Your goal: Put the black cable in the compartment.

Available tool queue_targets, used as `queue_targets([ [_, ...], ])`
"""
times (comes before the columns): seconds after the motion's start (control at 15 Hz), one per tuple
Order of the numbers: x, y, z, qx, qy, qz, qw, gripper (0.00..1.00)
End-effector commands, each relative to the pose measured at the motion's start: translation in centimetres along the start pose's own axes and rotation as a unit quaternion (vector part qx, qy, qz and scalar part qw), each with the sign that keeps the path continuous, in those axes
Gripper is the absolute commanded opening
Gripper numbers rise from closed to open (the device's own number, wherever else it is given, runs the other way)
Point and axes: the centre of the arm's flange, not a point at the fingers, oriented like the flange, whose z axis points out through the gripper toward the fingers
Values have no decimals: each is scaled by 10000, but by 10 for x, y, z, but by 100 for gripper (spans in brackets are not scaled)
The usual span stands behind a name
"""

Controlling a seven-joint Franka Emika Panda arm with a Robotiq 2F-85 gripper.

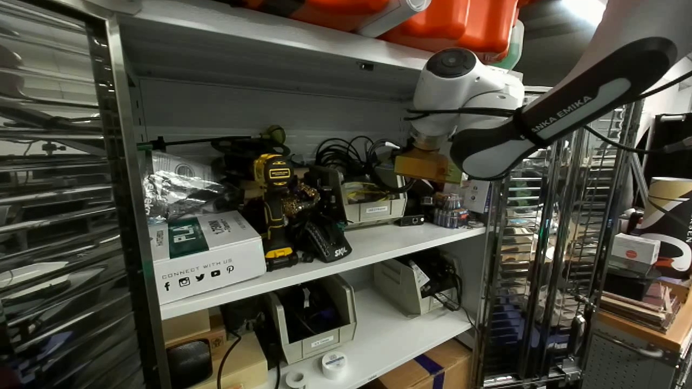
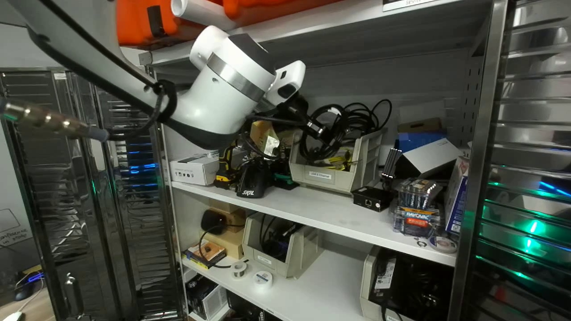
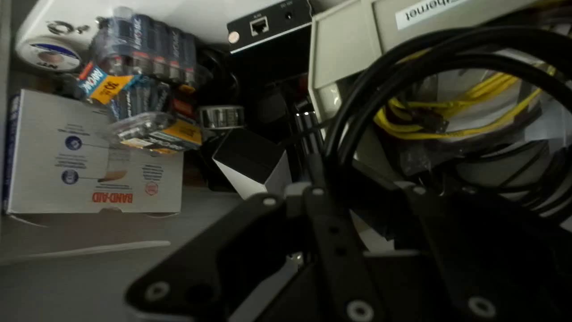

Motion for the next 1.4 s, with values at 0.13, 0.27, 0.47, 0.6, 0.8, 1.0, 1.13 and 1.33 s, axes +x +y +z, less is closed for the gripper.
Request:
queue_targets([
  [0.13, 17, -53, 39, 95, 513, 91, 9986, 4],
  [0.27, 14, -71, 58, 81, 499, 35, 9987, 4],
  [0.47, 13, -96, 78, 160, 605, 43, 9980, 4],
  [0.6, 15, -109, 85, 216, 668, 68, 9975, 4],
  [0.8, 19, -116, 87, 211, 729, -9, 9971, 4],
  [1.0, 19, -104, 73, 74, 812, -202, 9965, 47],
  [1.13, 21, -90, 56, 40, 657, -273, 9975, 62],
  [1.33, 22, -74, 27, 81, 622, -353, 9974, 85],
])
